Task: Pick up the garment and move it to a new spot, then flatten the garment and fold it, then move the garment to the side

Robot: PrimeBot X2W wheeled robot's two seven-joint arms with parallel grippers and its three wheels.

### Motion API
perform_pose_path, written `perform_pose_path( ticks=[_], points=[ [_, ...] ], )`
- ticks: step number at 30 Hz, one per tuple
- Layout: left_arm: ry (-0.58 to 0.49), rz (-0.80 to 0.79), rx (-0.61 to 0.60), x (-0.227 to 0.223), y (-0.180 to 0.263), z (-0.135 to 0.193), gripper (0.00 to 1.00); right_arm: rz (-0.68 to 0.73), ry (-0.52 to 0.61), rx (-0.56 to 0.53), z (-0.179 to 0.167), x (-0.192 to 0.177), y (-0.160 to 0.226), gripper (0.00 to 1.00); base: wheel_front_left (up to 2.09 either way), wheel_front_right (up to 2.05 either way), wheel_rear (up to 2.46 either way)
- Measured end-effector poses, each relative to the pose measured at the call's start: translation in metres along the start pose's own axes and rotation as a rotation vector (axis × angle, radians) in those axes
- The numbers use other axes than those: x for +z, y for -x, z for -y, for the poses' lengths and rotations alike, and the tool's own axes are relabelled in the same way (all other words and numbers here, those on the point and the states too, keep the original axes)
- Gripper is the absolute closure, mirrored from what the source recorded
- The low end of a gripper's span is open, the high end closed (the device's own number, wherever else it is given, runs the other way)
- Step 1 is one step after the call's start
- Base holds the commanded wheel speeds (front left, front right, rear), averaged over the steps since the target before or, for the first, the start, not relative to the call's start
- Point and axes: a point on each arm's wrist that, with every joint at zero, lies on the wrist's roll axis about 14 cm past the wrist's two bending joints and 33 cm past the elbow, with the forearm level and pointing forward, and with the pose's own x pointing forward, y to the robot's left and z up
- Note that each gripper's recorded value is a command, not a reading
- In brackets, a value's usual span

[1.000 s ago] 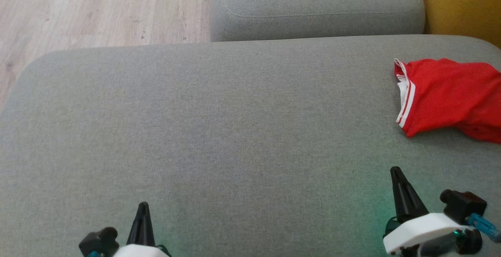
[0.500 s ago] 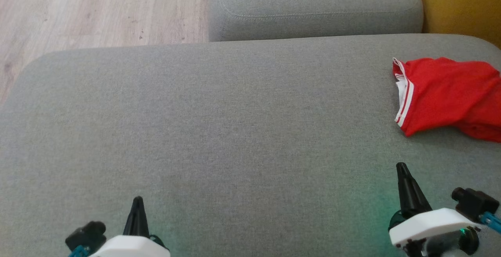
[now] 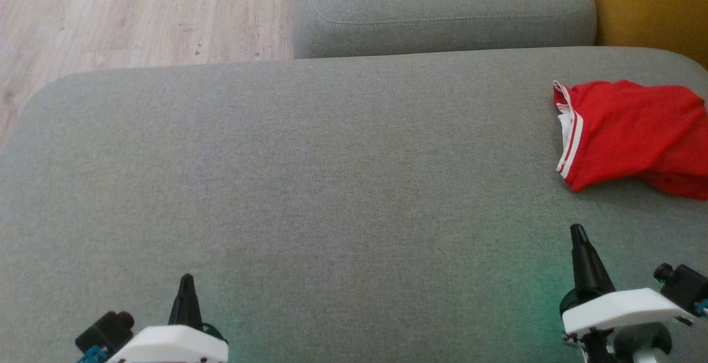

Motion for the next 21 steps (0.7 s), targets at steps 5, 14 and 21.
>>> perform_pose_path(
  ticks=[5,14,21],
  points=[
    [0.064,0.006,-0.011,0.006,-0.004,0.003,1.00,0.004,-0.072,-0.008,0.002,0.001,0.000,1.00,0.00,0.00,0.00],
    [0.157,0.005,-0.023,0.011,-0.006,0.004,1.00,0.031,-0.176,-0.005,0.002,0.009,-0.003,1.00,0.00,0.00,0.00],
    [0.234,0.009,-0.039,0.014,-0.009,0.007,1.00,0.037,-0.259,-0.015,0.006,0.010,-0.003,1.00,0.00,0.00,0.00]
  ],
)
